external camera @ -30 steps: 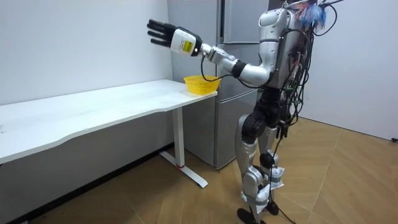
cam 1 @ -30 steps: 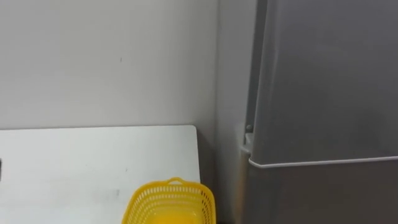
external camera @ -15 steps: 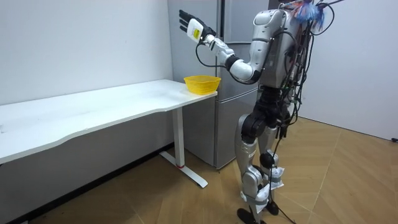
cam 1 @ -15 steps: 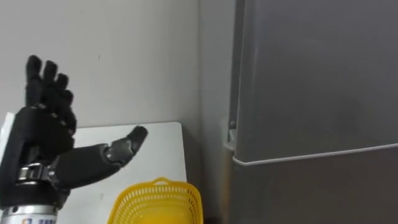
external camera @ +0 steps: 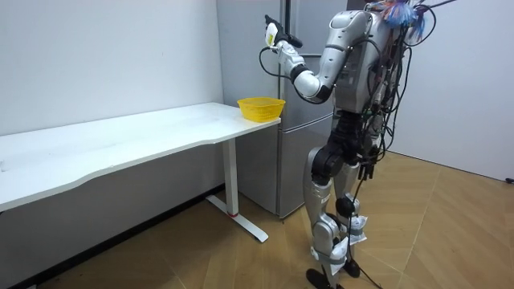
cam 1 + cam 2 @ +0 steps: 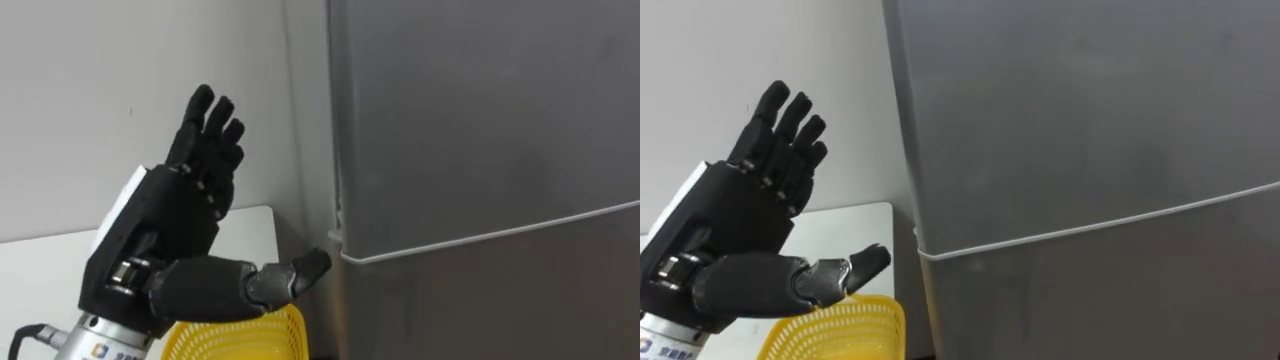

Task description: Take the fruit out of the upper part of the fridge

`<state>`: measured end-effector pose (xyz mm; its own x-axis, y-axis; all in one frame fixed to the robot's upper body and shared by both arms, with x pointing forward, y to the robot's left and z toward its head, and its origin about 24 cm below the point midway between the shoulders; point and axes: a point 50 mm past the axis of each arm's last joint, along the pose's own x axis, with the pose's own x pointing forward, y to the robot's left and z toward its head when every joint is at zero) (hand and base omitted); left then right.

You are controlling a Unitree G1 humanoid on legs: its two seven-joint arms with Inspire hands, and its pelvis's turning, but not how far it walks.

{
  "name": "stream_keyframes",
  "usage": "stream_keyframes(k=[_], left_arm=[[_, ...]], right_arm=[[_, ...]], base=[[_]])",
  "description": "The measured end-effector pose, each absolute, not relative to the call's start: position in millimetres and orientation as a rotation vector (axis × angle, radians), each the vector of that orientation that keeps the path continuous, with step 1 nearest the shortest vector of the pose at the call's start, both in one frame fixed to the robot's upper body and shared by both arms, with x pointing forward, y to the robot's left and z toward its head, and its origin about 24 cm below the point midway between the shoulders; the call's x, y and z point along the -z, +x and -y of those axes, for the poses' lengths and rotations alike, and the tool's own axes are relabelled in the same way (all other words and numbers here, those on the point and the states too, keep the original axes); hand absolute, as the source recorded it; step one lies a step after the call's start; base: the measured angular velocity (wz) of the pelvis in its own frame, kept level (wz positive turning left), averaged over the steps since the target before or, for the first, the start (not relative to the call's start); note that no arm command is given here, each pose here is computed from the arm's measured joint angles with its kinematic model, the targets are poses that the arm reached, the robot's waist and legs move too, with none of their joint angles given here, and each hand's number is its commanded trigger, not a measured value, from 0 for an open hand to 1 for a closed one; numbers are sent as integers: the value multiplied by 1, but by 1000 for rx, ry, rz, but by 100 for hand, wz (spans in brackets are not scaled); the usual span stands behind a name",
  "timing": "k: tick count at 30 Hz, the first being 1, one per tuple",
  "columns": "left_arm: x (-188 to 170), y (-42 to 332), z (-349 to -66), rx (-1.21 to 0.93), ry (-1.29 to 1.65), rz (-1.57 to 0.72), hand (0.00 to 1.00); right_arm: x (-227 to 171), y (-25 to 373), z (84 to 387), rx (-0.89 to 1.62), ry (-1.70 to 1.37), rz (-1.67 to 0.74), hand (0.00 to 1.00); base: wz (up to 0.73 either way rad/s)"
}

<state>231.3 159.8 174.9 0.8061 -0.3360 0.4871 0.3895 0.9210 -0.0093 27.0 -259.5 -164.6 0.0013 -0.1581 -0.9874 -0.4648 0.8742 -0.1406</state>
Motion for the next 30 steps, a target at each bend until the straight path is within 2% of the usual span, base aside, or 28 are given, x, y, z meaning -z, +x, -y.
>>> stream_keyframes(k=[30], left_arm=[[-173, 232, -138, 605, -74, 466, 0]], right_arm=[[165, 18, 261, -240, -507, -1611, 0]], base=[[-1]])
